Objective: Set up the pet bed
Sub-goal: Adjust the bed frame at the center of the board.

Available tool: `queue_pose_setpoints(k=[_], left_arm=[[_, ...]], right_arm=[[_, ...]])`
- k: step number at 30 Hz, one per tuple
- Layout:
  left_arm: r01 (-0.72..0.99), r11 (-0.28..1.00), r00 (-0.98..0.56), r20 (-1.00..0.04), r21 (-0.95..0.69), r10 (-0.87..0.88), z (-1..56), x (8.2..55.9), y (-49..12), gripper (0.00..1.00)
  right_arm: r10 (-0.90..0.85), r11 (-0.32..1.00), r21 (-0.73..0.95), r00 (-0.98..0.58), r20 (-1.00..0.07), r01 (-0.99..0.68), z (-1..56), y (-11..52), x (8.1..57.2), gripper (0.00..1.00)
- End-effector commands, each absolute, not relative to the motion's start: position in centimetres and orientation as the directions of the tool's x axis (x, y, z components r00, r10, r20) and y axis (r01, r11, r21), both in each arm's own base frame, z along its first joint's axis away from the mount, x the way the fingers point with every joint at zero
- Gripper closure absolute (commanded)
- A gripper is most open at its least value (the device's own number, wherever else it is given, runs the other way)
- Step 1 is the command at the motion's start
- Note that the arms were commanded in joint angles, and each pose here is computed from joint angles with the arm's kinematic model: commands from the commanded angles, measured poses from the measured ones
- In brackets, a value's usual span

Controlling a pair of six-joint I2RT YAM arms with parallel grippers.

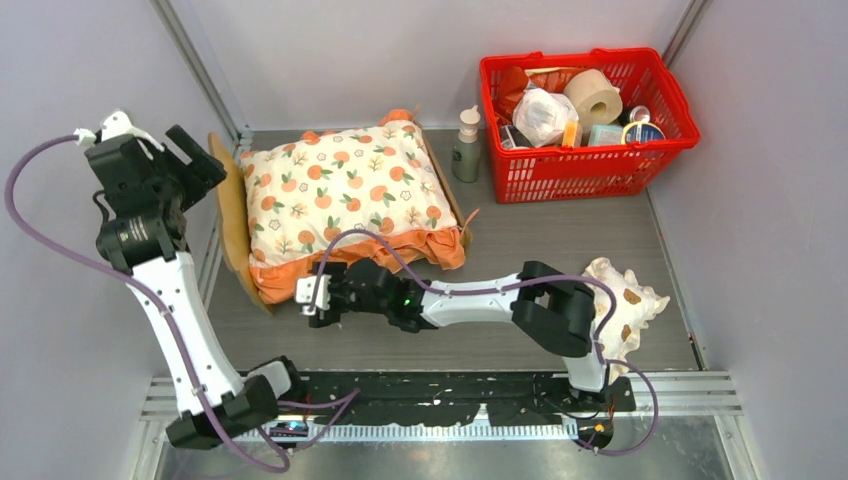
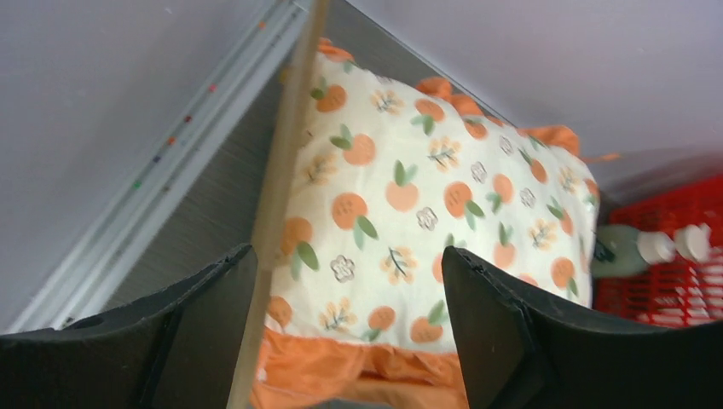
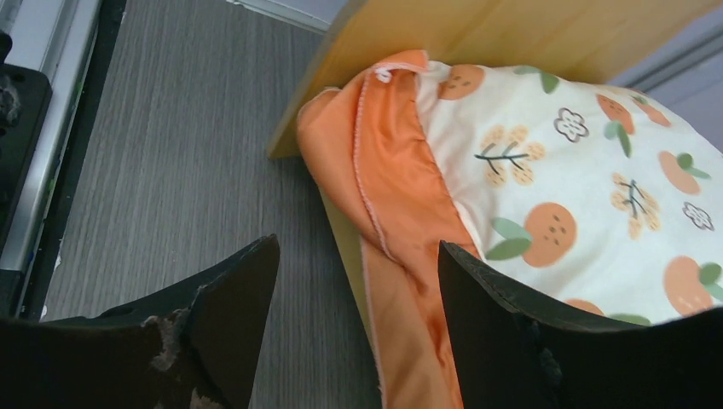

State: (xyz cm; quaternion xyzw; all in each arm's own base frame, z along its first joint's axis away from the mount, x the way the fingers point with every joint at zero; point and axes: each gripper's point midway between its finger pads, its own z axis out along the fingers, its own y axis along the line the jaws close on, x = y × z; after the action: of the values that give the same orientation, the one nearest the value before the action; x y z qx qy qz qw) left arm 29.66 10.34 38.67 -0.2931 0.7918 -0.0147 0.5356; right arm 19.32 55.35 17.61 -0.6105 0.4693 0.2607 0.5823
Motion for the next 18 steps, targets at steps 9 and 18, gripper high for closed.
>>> queue_pose_setpoints(k=[9,18], left_arm=[[-0.408,0.774,-0.250,-0.756,-0.484,-0.605,32.7,26.0,6.2,0.09],[-0.541,0.700,-0.185,-0.745,-0.467,-0.641,32.0,24.2,7.8,0.19]], right_arm=[[-0.209,0.080,-0.663,0.638,-0.741,-0.744,18.1,60.6,19.8,0.27],[-0.238,0.124,-0.684,0.648,-0.724,-0.719,17.8,62.5,21.4,0.49]])
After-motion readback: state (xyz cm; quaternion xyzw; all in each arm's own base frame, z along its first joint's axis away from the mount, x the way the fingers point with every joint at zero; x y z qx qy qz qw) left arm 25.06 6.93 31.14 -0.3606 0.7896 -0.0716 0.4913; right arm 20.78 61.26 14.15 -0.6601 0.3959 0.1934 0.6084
